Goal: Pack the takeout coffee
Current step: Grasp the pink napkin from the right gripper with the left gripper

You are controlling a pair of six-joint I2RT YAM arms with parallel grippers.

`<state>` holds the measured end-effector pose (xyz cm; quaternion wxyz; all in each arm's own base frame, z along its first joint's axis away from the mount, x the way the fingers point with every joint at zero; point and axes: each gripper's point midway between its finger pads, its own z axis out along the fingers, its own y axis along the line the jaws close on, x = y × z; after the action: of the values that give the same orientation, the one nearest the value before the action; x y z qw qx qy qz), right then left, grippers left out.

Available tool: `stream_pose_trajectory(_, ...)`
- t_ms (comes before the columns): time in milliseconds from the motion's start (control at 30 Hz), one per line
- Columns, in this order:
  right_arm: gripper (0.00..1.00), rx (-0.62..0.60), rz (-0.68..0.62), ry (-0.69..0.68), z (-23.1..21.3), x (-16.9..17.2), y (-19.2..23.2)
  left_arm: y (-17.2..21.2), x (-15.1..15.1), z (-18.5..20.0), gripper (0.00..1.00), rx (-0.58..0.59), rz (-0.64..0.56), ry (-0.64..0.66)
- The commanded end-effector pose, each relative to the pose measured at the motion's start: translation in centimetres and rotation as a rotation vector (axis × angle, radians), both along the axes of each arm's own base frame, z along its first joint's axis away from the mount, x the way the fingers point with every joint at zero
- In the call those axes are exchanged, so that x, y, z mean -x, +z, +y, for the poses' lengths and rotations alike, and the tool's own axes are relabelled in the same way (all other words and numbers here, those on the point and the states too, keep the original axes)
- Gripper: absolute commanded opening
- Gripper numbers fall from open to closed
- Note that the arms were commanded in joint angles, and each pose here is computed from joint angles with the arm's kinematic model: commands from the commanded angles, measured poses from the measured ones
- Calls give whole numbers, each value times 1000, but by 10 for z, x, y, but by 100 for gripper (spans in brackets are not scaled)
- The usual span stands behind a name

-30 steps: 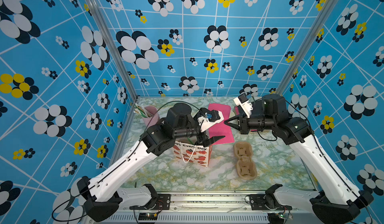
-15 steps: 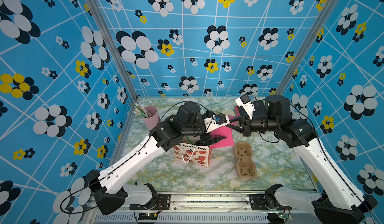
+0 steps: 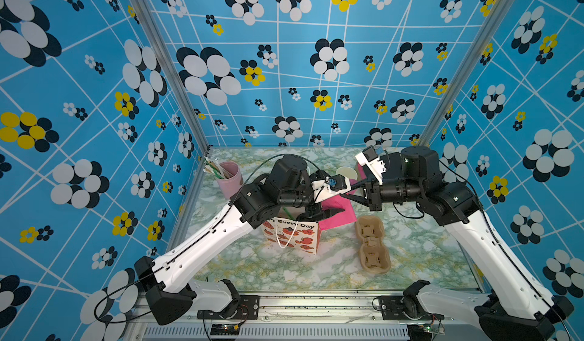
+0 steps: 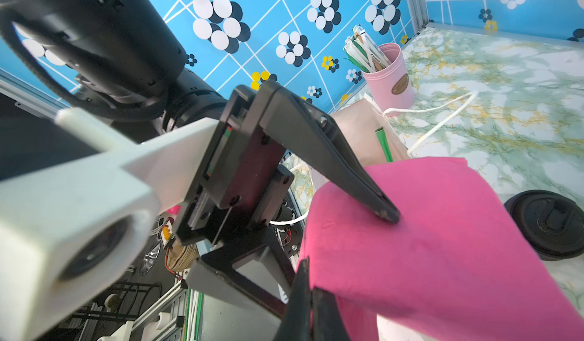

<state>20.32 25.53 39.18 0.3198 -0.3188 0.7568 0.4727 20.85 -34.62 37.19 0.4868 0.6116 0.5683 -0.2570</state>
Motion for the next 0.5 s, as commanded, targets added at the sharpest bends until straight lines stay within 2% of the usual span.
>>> stream_pose_trajectory(0, 0, 18, 7, 42, 1, 9, -4, 1, 10, 0, 78, -4, 27, -67)
stream_pose_trajectory(267, 0, 64, 19, 73, 1, 11, -12, -2, 19, -1, 75, -5, 137, -136)
stream_pose_trajectory(467, 0, 63, 22, 93, 2, 13, -12, -5, 22, -2, 66, -14, 181, -165)
